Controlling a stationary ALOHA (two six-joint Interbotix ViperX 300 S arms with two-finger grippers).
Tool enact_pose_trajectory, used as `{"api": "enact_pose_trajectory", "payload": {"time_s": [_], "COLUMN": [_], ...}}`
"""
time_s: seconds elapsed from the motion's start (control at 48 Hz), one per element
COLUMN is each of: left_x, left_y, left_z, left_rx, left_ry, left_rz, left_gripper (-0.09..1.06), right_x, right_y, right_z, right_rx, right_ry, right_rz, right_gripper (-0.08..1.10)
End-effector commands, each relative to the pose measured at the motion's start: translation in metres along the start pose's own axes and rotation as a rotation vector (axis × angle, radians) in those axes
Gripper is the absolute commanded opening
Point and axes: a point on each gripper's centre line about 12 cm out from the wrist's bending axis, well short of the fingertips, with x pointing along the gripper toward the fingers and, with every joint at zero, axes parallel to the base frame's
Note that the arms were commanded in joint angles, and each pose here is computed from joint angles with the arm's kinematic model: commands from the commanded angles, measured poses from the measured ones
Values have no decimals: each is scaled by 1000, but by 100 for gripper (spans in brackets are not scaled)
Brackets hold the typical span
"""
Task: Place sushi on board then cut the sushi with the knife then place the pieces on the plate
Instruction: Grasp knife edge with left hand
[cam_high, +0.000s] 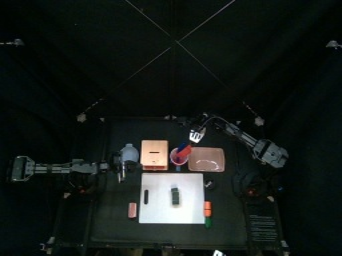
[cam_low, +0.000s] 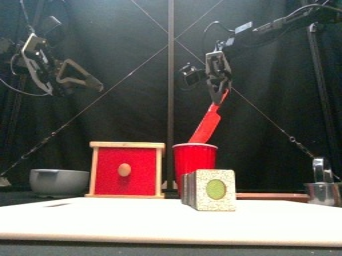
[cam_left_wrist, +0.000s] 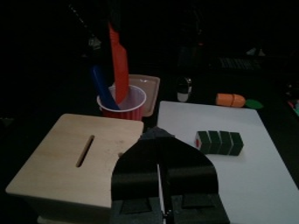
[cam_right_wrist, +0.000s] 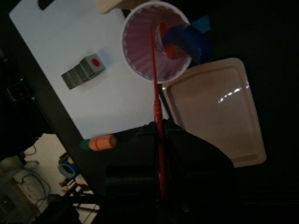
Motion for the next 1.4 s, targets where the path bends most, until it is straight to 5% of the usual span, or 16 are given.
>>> {"api": "enact_pose_trajectory", "payload": {"time_s": [0.021,0.312,0.667,1.042,1.188,1.396], "left_x": [1,-5,-3,-2,1,13], "left_y": [0,-1,-1,-24,-29,-40], "left_z": [13,24,35,46,41,32], "left_rx": [2,0,3,11,30,33], "left_ry": [-46,-94,-124,-157,-138,-98], "left_rz": [-1,-3,-6,-103,-126,-169], "left_gripper": [-2,-2,-2,0,11,40], "right_x": [-35,-61,-35,-1,27,57], "right_y": [21,57,99,107,120,130], "right_z": [-13,-44,-88,-146,-156,-158], "right_rx": [-46,-120,-229,-293,-370,-423], "right_ry": [-96,-299,-550,-852,-863,-844], "right_rz": [-17,-43,-26,3,29,47], "right_gripper": [34,34,34,34,34,34]}}
